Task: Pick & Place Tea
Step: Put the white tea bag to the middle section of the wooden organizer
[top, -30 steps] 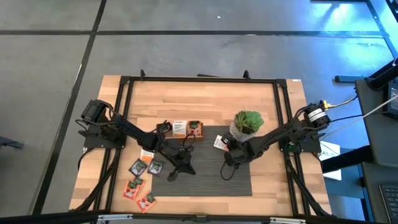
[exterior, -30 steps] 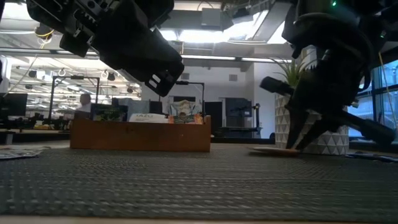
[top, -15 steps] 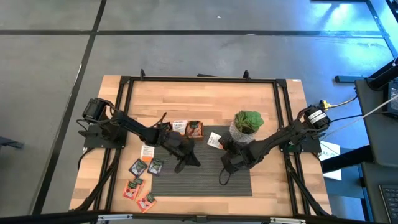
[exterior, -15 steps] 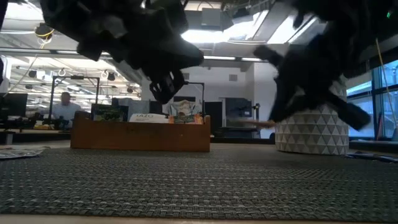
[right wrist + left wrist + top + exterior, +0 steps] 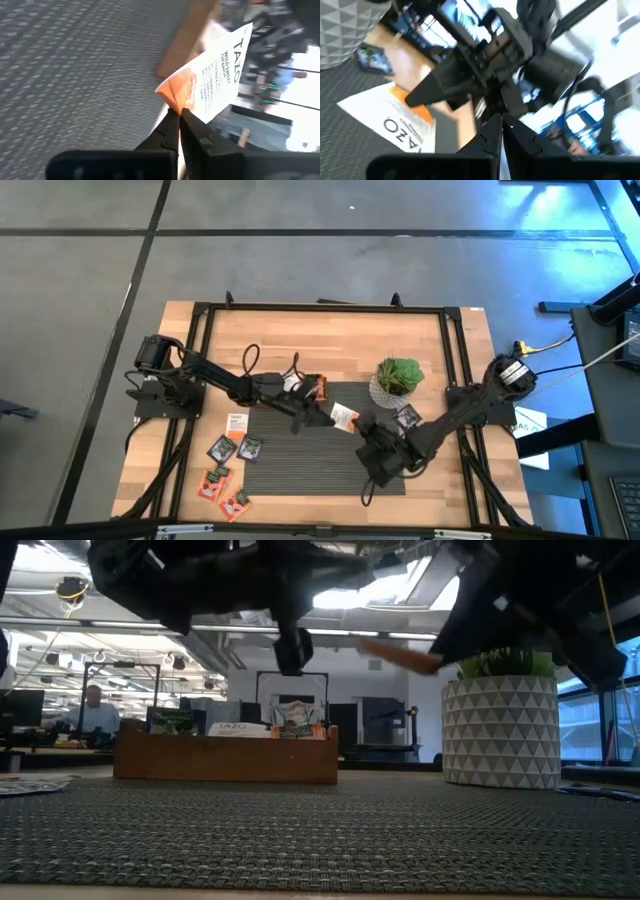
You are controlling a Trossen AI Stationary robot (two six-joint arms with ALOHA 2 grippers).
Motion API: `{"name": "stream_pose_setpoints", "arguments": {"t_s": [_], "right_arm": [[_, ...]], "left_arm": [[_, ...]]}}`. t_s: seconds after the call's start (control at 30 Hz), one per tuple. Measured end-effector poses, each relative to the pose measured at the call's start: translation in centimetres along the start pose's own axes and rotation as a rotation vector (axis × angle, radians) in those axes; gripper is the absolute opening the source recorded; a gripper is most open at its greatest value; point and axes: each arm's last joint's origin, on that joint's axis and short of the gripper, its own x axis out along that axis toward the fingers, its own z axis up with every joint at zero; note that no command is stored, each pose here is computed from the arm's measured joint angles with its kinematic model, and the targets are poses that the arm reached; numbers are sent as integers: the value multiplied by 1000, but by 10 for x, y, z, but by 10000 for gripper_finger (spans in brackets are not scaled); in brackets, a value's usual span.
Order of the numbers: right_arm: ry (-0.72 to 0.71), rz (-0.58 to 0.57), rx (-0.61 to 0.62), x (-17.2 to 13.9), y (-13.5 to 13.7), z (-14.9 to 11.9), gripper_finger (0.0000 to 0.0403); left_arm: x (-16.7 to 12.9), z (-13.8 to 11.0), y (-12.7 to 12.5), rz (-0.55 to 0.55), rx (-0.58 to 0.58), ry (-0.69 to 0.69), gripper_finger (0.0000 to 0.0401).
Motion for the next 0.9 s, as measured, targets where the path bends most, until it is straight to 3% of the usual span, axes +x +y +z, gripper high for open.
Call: {"name": "stream_pose_setpoints", "arguments": {"t_s": [0.13, 0.3, 0.57, 0.73, 0.9], "right_arm": [[17, -70, 4, -3, -1, 1, 13], [11, -75, 1, -6, 1, 2, 19], [-18, -68, 13, -18, 9, 5, 15], [-8, -58, 9, -22, 13, 3, 15], [-7, -57, 3, -22, 13, 2, 15]], "left_arm": [[0, 4, -5, -38, -67, -53, 13], [0, 4, -4, -36, -49, -51, 13], [-2, 8, 3, -8, 226, -30, 14], [-5, 10, 18, 127, 153, -21, 33], [-7, 9, 26, 220, 67, -33, 91]]}}
